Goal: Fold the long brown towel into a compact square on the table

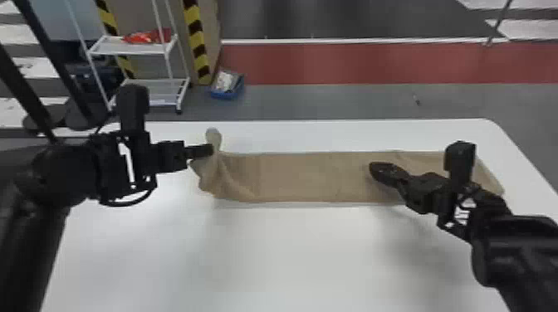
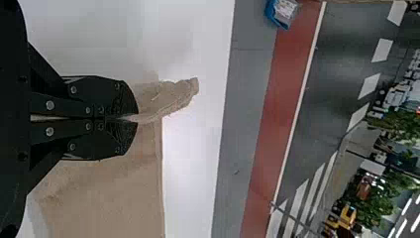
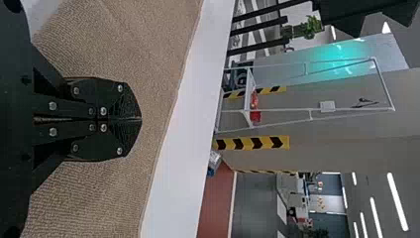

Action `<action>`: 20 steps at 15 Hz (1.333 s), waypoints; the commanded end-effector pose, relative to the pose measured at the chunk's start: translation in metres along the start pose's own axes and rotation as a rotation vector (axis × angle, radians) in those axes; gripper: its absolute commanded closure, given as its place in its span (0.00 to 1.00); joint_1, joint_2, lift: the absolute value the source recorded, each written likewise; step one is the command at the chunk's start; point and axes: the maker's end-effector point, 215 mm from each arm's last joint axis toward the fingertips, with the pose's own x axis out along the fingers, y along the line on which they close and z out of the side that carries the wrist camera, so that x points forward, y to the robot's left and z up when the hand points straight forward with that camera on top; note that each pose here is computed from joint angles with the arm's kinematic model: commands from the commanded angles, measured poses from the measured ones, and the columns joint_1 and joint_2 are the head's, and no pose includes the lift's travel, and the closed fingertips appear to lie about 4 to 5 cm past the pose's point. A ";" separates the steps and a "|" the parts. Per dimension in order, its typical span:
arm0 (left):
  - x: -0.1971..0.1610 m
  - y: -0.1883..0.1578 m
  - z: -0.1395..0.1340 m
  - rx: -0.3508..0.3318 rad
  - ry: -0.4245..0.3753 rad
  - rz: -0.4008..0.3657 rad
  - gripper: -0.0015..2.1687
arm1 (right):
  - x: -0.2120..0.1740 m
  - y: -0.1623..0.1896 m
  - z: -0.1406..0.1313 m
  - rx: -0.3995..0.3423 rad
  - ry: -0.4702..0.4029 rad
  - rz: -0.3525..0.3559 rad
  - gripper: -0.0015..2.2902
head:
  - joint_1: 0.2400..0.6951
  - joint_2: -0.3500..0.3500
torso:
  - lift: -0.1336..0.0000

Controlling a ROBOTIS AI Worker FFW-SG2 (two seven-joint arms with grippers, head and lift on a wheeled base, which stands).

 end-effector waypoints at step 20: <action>0.127 -0.227 -0.044 0.057 -0.084 -0.088 0.10 | -0.252 -0.160 0.055 0.002 -0.389 -0.387 0.02 | 0.93 0.00 | 0.04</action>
